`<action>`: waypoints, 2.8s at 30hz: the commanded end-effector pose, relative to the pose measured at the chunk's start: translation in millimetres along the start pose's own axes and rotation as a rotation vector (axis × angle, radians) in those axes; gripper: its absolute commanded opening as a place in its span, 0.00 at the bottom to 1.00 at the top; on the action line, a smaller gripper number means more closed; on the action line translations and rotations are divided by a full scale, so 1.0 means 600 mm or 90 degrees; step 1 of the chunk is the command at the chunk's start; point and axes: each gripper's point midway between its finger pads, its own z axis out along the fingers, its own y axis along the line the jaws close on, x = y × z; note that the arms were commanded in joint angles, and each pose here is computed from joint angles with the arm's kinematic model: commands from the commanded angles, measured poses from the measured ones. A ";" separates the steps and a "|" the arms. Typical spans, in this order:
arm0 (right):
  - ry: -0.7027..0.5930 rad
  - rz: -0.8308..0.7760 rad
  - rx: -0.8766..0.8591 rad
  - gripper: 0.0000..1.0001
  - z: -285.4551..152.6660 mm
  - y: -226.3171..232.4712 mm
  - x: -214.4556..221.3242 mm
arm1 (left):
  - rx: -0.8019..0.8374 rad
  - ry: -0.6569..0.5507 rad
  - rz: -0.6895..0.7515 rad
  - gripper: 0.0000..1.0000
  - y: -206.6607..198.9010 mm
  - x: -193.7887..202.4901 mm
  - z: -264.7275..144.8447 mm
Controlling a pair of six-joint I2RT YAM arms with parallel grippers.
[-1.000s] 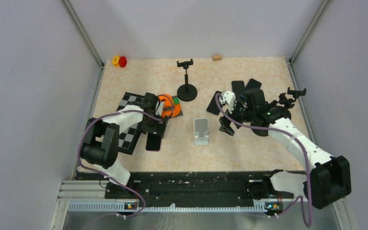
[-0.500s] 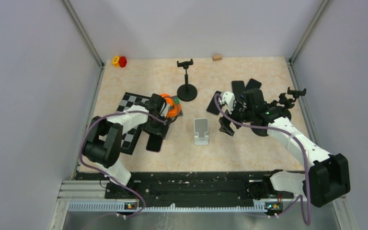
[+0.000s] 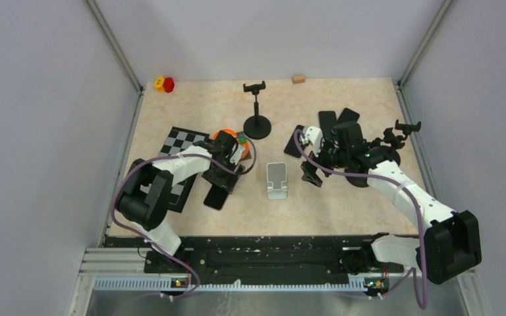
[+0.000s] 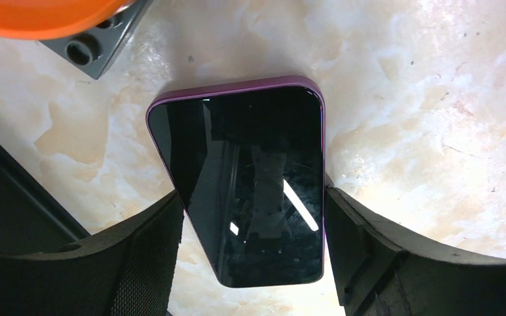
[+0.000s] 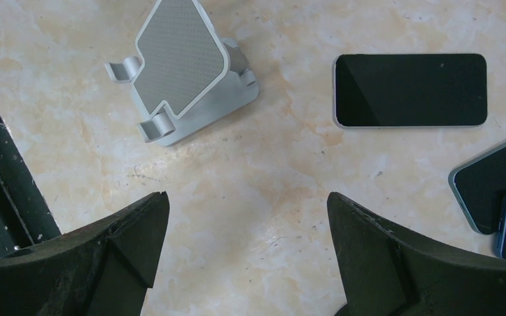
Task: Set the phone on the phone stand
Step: Pick up the phone at the center of the board.
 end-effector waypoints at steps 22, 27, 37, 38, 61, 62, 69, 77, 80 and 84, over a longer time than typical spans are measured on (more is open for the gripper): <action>-0.101 0.004 0.010 0.92 -0.020 -0.010 -0.083 | 0.032 -0.101 0.103 0.01 -0.015 -0.042 -0.059; -0.109 0.007 -0.006 0.92 -0.018 -0.009 -0.096 | 0.037 -0.126 0.112 0.00 -0.018 -0.047 -0.066; -0.170 0.084 -0.069 0.91 0.003 -0.029 -0.196 | 0.046 -0.221 0.133 0.00 -0.026 -0.069 -0.100; -0.170 0.090 -0.073 0.91 0.008 -0.033 -0.200 | 0.044 -0.230 0.137 0.00 -0.025 -0.071 -0.101; -0.155 0.207 -0.182 0.86 0.089 -0.034 -0.220 | 0.029 -0.331 0.154 0.00 -0.024 -0.110 -0.151; -0.149 0.211 -0.191 0.86 0.098 -0.032 -0.223 | 0.029 -0.341 0.156 0.00 -0.024 -0.113 -0.157; -0.141 0.211 -0.271 0.83 0.147 0.009 -0.267 | 0.032 -0.385 0.157 0.00 -0.032 -0.122 -0.187; -0.136 0.275 -0.355 0.80 0.188 0.050 -0.294 | 0.019 -0.428 0.153 0.00 -0.036 -0.137 -0.217; -0.125 0.305 -0.370 0.78 0.202 0.060 -0.290 | 0.008 -0.438 0.149 0.00 -0.036 -0.140 -0.223; -0.123 0.330 -0.400 0.76 0.210 0.075 -0.293 | -0.010 -0.448 0.146 0.00 -0.032 -0.143 -0.228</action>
